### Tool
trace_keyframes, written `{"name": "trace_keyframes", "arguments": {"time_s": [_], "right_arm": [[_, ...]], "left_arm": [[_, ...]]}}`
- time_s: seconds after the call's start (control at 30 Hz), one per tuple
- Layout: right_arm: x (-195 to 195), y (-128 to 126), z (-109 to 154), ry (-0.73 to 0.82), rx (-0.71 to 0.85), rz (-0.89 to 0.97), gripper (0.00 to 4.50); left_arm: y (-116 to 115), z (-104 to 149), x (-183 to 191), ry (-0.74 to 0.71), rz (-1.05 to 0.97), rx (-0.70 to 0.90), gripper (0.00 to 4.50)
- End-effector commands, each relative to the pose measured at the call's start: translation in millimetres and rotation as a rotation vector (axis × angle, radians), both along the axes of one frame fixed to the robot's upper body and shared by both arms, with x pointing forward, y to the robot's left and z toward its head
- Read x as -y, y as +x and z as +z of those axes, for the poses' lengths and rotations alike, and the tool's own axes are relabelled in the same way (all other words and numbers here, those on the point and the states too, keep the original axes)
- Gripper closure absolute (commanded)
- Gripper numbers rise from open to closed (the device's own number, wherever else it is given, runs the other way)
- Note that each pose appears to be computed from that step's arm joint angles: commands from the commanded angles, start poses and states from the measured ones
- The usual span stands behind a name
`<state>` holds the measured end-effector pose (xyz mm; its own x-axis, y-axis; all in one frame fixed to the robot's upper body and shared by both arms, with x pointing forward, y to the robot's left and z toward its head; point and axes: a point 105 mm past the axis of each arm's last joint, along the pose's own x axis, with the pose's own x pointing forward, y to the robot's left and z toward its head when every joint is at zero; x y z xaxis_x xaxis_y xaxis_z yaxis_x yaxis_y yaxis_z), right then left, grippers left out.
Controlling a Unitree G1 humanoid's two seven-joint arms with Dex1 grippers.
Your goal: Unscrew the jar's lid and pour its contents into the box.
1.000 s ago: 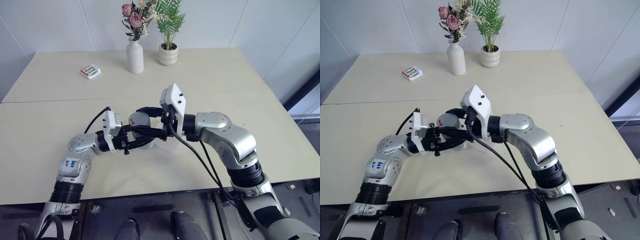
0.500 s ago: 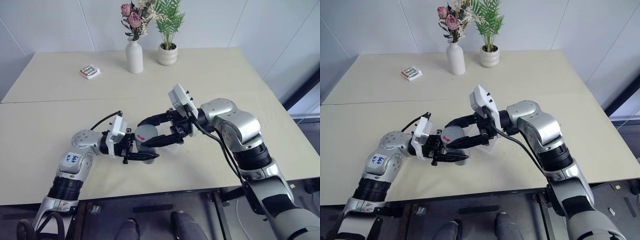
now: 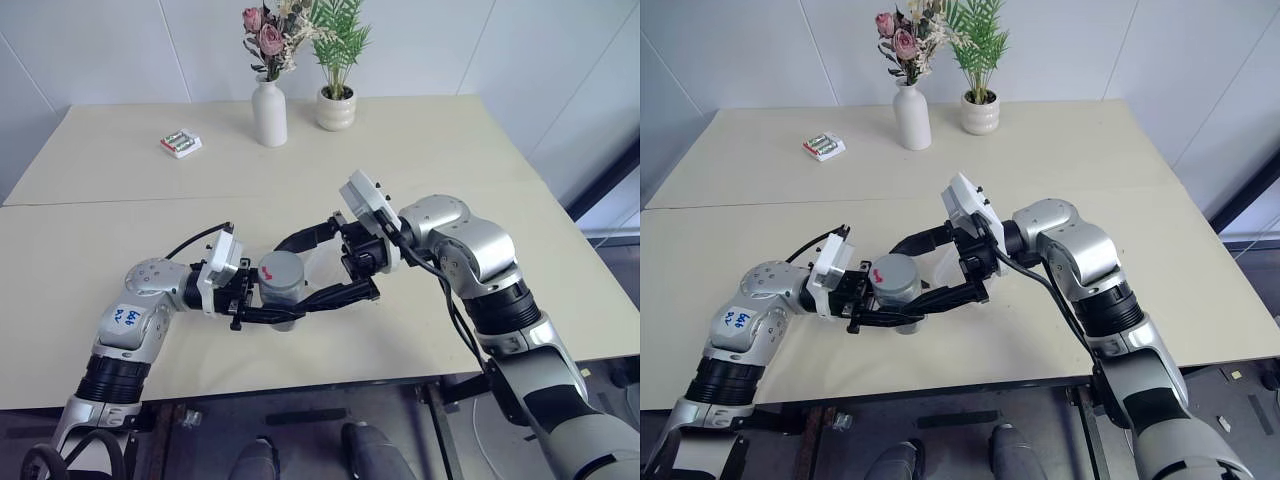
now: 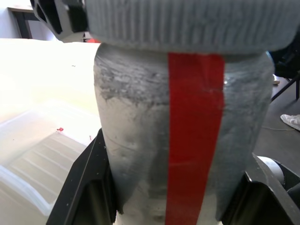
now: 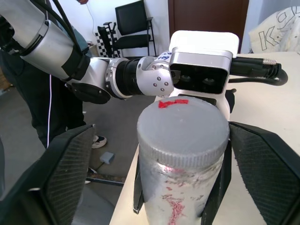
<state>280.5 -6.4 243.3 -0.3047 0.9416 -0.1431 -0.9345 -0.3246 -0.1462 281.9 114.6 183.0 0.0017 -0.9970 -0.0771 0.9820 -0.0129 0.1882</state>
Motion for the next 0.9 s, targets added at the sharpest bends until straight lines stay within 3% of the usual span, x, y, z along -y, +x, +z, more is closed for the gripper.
{"name": "trace_keyframes", "arguments": {"time_s": [0.03,0.4,0.67,0.9], "right_arm": [[1,-13,14,0.063,0.06,0.061,0.02],[10,4,24,0.167,0.12,-0.104,0.02],[-8,-12,33,0.197,0.113,-0.094,0.02],[-25,-8,27,0.166,0.089,-0.167,0.02]], "left_arm": [[3,17,-7,-0.061,0.058,0.052,2.37],[-4,11,-16,-0.075,0.115,0.039,2.37],[0,9,-10,-0.084,0.12,0.042,2.37],[3,9,-5,-0.089,0.11,0.043,2.37]]}}
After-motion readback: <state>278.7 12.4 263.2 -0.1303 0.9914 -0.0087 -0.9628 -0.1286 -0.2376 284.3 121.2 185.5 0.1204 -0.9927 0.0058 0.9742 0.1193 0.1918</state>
